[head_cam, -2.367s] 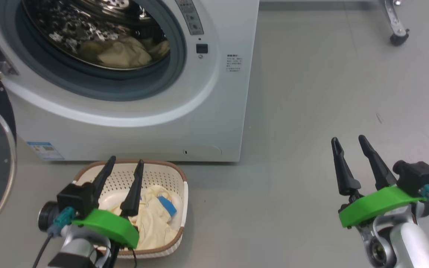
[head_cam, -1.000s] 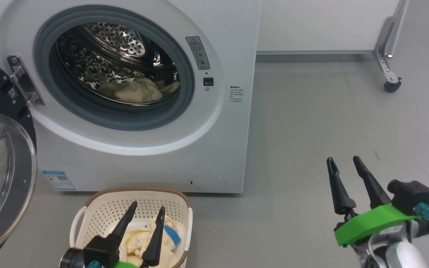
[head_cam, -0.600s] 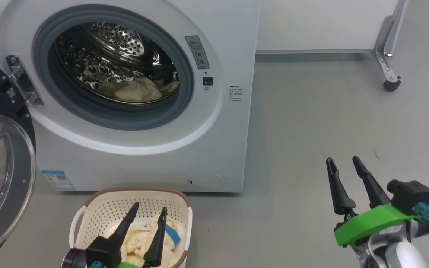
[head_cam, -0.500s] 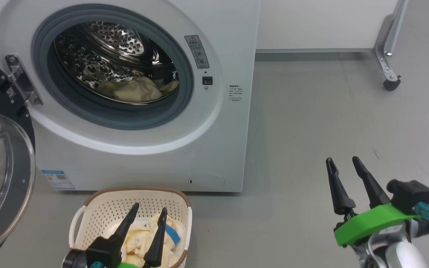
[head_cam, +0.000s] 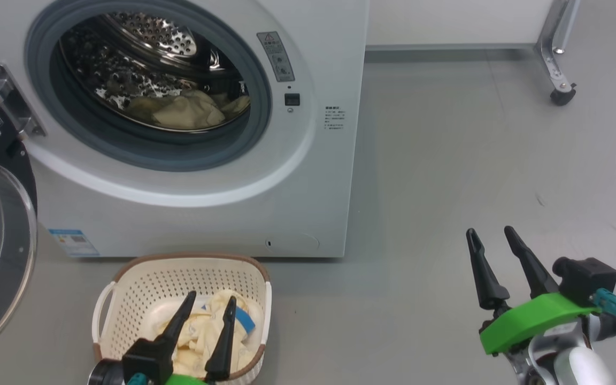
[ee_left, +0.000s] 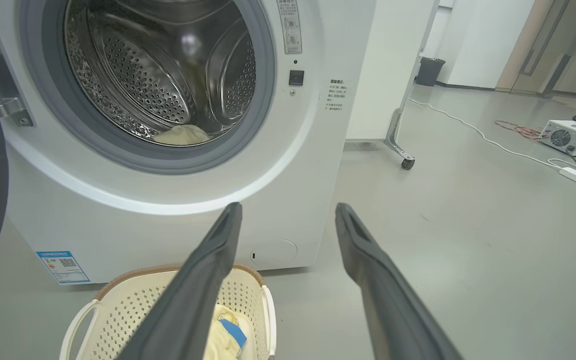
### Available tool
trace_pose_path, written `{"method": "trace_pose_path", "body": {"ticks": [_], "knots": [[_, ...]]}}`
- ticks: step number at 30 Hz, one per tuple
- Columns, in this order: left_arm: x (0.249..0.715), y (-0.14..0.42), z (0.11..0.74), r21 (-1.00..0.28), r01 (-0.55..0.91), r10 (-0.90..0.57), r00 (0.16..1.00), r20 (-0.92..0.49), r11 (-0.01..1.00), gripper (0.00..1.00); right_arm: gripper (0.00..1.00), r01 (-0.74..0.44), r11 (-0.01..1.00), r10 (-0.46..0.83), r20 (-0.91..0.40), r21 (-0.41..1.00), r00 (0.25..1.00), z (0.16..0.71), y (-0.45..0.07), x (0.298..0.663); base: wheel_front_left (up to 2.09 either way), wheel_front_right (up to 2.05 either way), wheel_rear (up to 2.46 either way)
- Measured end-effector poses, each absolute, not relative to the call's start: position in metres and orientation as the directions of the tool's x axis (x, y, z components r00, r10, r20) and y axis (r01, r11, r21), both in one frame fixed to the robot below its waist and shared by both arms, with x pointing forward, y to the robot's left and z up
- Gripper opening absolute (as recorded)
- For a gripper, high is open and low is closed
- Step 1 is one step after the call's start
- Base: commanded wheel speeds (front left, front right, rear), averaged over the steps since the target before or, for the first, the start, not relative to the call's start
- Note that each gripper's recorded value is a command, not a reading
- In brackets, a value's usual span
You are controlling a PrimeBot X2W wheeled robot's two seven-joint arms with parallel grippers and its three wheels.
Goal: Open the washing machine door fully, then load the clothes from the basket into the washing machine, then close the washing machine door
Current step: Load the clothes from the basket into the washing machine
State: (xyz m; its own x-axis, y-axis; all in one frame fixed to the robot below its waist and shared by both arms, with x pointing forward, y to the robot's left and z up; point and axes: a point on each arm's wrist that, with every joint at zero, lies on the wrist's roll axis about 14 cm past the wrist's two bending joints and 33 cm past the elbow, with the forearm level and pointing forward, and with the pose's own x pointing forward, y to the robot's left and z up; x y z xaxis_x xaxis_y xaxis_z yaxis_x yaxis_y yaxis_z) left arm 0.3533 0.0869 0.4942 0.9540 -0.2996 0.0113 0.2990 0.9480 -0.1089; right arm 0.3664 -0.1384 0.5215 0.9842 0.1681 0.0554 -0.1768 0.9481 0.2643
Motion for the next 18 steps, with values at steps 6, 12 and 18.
{"method": "trace_pose_path", "body": {"ticks": [6,12,18], "knots": [[0.378,0.092,0.465,-0.127,0.265,-0.276,0.958,-0.075,0.956,1.00,1.00,-0.154,0.955,0.168,-0.036,0.255,0.985,0.493,-0.143,0.379,0.00,0.00,0.00],[0.415,0.095,0.444,-0.132,0.264,-0.280,0.952,-0.123,0.955,1.00,1.00,-0.142,0.960,0.166,-0.079,0.243,0.983,0.475,-0.148,0.404,0.00,0.00,0.00],[0.438,0.094,0.374,-0.133,0.291,-0.318,0.900,-0.298,0.948,1.00,1.00,-0.120,0.963,0.158,-0.140,0.243,0.978,0.445,-0.153,0.430,0.00,0.00,0.00]]}}
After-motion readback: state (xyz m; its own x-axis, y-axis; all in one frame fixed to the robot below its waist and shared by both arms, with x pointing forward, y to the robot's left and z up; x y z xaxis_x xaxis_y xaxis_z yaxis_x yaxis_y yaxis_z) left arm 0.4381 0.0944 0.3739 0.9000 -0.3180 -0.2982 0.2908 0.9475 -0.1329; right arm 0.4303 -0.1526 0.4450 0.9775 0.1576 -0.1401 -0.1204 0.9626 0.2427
